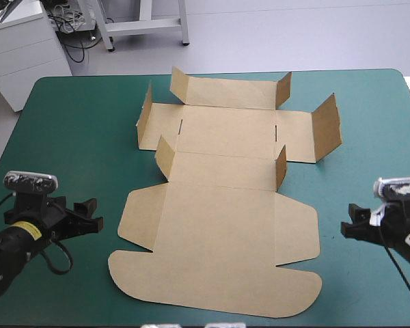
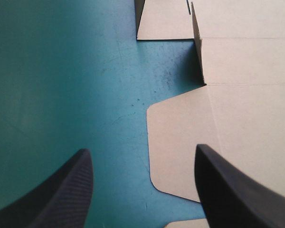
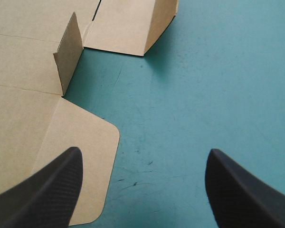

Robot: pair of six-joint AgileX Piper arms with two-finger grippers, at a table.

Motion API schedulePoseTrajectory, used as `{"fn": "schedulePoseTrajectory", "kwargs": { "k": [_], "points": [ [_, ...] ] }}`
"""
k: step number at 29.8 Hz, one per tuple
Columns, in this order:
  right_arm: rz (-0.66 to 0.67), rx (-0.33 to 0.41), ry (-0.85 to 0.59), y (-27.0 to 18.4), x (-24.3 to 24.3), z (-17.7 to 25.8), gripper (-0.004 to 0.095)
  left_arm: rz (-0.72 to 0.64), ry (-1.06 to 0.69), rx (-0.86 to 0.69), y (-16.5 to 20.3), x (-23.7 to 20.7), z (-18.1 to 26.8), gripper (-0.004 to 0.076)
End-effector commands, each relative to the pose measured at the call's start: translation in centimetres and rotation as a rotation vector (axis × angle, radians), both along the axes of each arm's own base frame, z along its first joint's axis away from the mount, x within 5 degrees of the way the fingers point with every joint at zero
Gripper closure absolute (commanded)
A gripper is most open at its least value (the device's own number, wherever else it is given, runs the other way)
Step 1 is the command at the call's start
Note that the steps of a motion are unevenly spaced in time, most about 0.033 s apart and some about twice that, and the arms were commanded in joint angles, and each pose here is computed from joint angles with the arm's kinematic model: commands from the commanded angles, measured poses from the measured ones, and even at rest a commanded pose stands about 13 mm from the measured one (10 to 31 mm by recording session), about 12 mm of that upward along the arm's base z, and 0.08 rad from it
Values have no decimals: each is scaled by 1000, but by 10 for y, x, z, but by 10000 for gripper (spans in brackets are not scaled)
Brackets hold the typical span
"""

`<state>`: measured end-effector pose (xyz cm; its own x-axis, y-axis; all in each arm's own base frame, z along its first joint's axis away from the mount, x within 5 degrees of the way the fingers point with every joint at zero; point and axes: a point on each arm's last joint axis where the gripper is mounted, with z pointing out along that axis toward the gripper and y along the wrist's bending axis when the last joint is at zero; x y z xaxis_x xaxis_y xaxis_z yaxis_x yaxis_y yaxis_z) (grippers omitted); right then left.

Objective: Fold the box

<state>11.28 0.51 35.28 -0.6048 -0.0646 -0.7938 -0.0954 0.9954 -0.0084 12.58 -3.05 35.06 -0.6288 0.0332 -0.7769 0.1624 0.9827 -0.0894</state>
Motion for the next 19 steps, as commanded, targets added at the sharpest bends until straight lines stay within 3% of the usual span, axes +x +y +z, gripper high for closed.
{"fn": "schedulePoseTrajectory", "kwargs": {
  "k": [1,10,19],
  "points": [
    [13,25,25,1,33,22,237,11,-7,42,-2,22,22,277],
    [91,53,182,15,114,41,238,18,157,205,-7,74,23,277],
    [197,48,332,63,192,16,237,50,297,254,0,105,1,277]
  ]
}}
